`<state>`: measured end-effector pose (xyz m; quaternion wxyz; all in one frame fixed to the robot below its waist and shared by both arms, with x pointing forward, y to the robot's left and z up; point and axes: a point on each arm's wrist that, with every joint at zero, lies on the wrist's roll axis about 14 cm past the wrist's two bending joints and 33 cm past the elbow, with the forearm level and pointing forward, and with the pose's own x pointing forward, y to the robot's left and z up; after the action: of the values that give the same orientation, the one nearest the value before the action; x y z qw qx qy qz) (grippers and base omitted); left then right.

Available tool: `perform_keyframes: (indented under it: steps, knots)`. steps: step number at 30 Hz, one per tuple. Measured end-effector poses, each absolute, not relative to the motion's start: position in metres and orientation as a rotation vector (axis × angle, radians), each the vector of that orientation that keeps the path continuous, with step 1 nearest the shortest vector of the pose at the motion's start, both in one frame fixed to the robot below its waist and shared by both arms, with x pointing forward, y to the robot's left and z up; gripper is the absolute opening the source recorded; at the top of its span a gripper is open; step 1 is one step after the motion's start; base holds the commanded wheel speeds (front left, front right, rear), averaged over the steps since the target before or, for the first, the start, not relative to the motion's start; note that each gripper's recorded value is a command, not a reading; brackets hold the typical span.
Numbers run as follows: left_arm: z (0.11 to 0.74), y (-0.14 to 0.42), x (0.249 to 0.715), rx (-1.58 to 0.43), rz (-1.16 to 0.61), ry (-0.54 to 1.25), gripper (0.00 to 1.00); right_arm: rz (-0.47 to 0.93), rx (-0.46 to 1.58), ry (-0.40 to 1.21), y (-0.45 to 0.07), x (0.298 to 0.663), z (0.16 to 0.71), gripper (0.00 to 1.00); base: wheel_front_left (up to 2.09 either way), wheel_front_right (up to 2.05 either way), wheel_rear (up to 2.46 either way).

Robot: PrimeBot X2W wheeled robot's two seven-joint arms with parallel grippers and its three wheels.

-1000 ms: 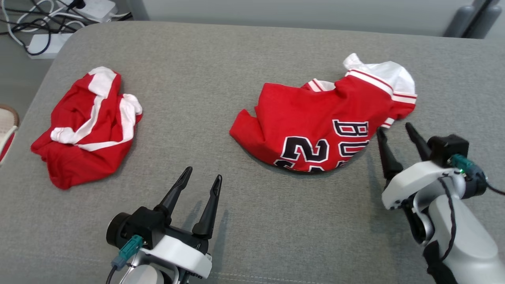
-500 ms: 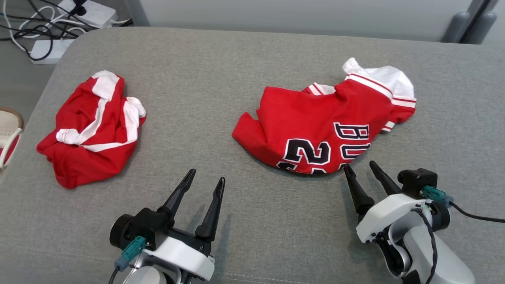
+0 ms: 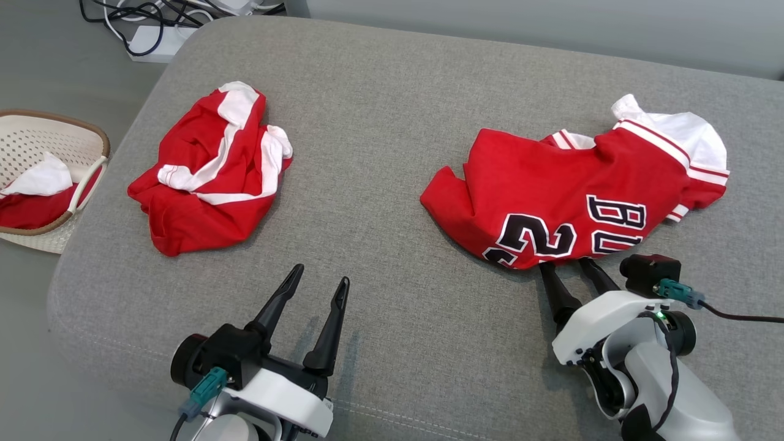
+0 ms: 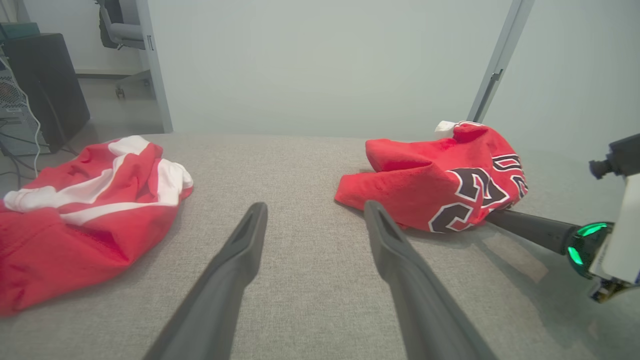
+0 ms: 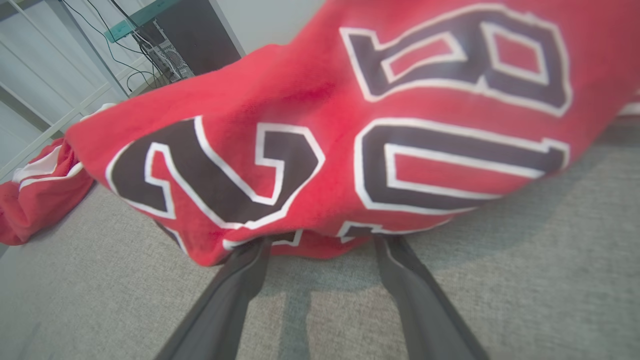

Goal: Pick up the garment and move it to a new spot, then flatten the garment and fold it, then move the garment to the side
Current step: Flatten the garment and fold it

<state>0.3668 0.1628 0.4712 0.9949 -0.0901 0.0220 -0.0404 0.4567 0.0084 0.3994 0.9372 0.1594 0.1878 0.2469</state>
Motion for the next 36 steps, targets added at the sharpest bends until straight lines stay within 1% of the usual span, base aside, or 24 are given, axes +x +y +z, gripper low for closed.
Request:
perform_keyframes:
  steps: [1, 2, 3, 8, 13, 15, 16, 17, 18, 27, 30, 32, 36]
  knots:
    - [0.471, 0.163, 0.367, -0.18, -0.08, 0.045, 1.0, 0.504, 0.326, 0.386, 0.009, 0.457, 0.399, 0.82, 0.0, 0.0, 0.0]
    - [0.471, 0.163, 0.366, -0.18, -0.081, 0.047, 1.0, 0.5, 0.333, 0.386, 0.009, 0.458, 0.399, 0.3, 0.0, 0.0, 0.0]
    - [0.47, 0.162, 0.367, -0.18, -0.081, 0.048, 1.0, 0.497, 0.339, 0.38, 0.008, 0.46, 0.4, 0.0, 0.0, 0.0, 0.0]
    - [0.47, 0.161, 0.367, -0.182, -0.087, 0.05, 1.0, 0.48, 0.373, 0.279, 0.004, 0.481, 0.431, 0.0, 0.0, 0.0, 0.0]
    - [0.473, 0.155, 0.367, -0.186, -0.105, 0.038, 1.0, 0.491, 0.376, 0.17, 0.0, 0.485, 0.465, 0.0, 0.0, 0.0, 0.0]
    - [0.474, 0.151, 0.366, -0.193, -0.114, 0.035, 1.0, 0.501, 0.383, 0.12, -0.001, 0.484, 0.482, 0.0, 0.0, 0.0, 0.0]
    - [0.474, 0.151, 0.366, -0.193, -0.114, 0.035, 1.0, 0.501, 0.383, 0.12, -0.001, 0.484, 0.482, 0.0, 0.0, 0.0, 0.0]
    - [0.473, 0.147, 0.362, -0.2, -0.124, 0.04, 1.0, 0.517, 0.385, 0.076, -0.001, 0.48, 0.498, 0.0, 0.0, 0.0, 0.0]
    - [0.473, 0.147, 0.362, -0.2, -0.124, 0.04, 1.0, 0.517, 0.385, 0.076, -0.001, 0.48, 0.498, 0.0, 0.0, 0.0, 0.0]
    - [0.478, 0.133, 0.352, -0.21, -0.167, 0.028, 1.0, 0.579, 0.375, -0.14, -0.004, 0.466, 0.574, 0.0, 0.0, 0.0, 0.0]
    - [0.479, 0.131, 0.35, -0.209, -0.173, 0.025, 1.0, 0.603, 0.367, -0.166, 0.0, 0.464, 0.583, 0.0, 0.0, 0.0, 0.0]
    - [0.479, 0.131, 0.347, -0.212, -0.169, 0.025, 1.0, 0.614, 0.36, -0.157, 0.004, 0.465, 0.581, 0.0, 0.0, 0.0, 0.0]
    - [0.477, 0.137, 0.342, -0.214, -0.149, 0.033, 1.0, 0.63, 0.276, -0.042, 0.013, 0.478, 0.55, 0.0, 0.0, 0.0, 0.0]
